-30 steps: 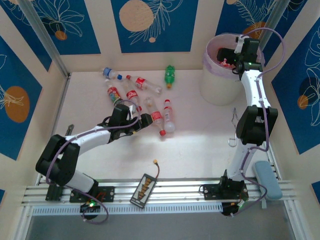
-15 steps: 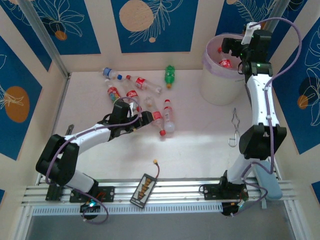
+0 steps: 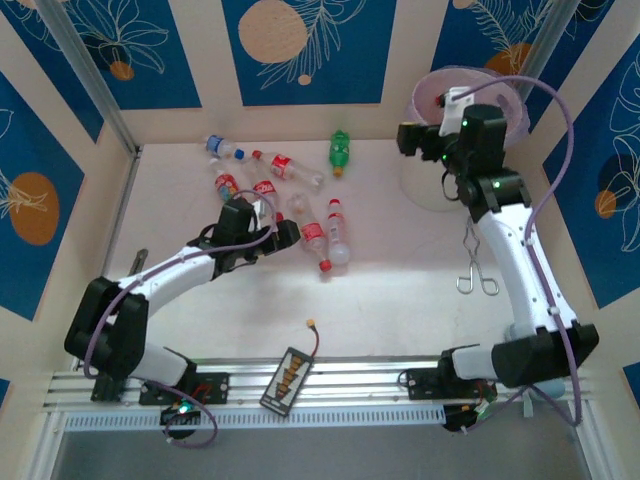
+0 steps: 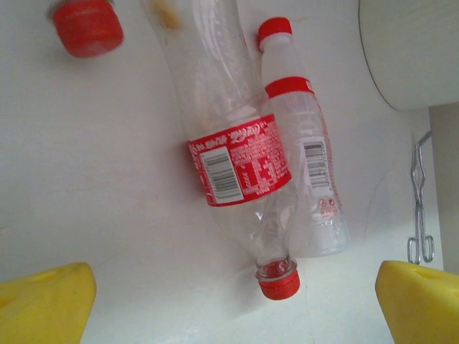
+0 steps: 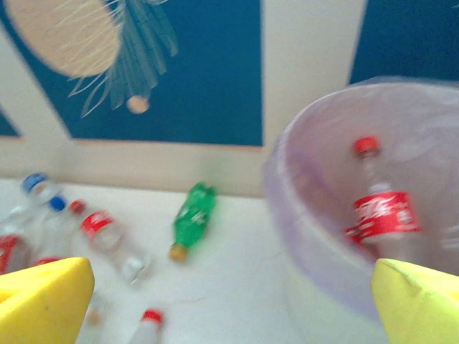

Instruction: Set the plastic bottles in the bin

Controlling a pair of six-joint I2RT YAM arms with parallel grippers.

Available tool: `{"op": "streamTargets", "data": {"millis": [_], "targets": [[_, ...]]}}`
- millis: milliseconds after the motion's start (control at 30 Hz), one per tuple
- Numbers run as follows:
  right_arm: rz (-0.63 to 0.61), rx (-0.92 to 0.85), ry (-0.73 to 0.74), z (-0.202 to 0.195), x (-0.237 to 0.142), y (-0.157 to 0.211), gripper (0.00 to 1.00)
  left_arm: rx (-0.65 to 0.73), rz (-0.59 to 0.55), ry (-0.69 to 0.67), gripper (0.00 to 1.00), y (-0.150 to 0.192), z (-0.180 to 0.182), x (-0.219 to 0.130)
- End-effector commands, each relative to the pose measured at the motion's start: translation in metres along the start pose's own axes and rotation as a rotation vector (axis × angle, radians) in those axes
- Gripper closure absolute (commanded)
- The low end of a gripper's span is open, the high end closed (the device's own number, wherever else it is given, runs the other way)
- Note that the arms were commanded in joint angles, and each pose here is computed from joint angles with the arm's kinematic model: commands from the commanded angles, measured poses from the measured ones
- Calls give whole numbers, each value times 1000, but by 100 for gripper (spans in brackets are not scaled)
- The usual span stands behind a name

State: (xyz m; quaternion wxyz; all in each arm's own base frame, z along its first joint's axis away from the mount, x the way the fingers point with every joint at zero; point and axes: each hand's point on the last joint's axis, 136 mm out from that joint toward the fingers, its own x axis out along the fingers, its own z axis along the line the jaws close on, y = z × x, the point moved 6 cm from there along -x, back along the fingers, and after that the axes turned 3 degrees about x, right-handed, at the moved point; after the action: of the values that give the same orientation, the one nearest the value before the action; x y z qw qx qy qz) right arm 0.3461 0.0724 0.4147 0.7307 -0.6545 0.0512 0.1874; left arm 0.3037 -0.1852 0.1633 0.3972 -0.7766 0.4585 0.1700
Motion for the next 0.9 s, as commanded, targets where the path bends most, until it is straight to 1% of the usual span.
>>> {"op": "streamTargets", "data": {"millis": [0, 133, 167, 367, 500, 600, 767, 867], "targets": [[93, 52, -16, 16, -14, 31, 1, 20, -41, -12, 0, -12, -1, -10], [230, 70, -57, 43, -11, 75, 0, 5, -48, -5, 0, -12, 4, -14], [267, 68, -65, 49, -9, 85, 2, 3, -50, -4, 0, -12, 4, -16], [505, 71, -123, 80, 21, 142, 17, -7, -55, -16, 0, -4, 13, -23], [619, 75, -102, 90, 50, 178, 24, -24, -47, -6, 0, 6, 19, -24], [700, 91, -94, 97, 72, 202, 33, -36, -40, -2, 0, 12, 24, -24], [812, 108, -71, 105, 101, 238, 34, -37, -38, 5, 0, 17, 26, -27], [867, 103, -34, 104, 114, 258, 31, -37, -36, 12, 0, 18, 25, -28]]}}
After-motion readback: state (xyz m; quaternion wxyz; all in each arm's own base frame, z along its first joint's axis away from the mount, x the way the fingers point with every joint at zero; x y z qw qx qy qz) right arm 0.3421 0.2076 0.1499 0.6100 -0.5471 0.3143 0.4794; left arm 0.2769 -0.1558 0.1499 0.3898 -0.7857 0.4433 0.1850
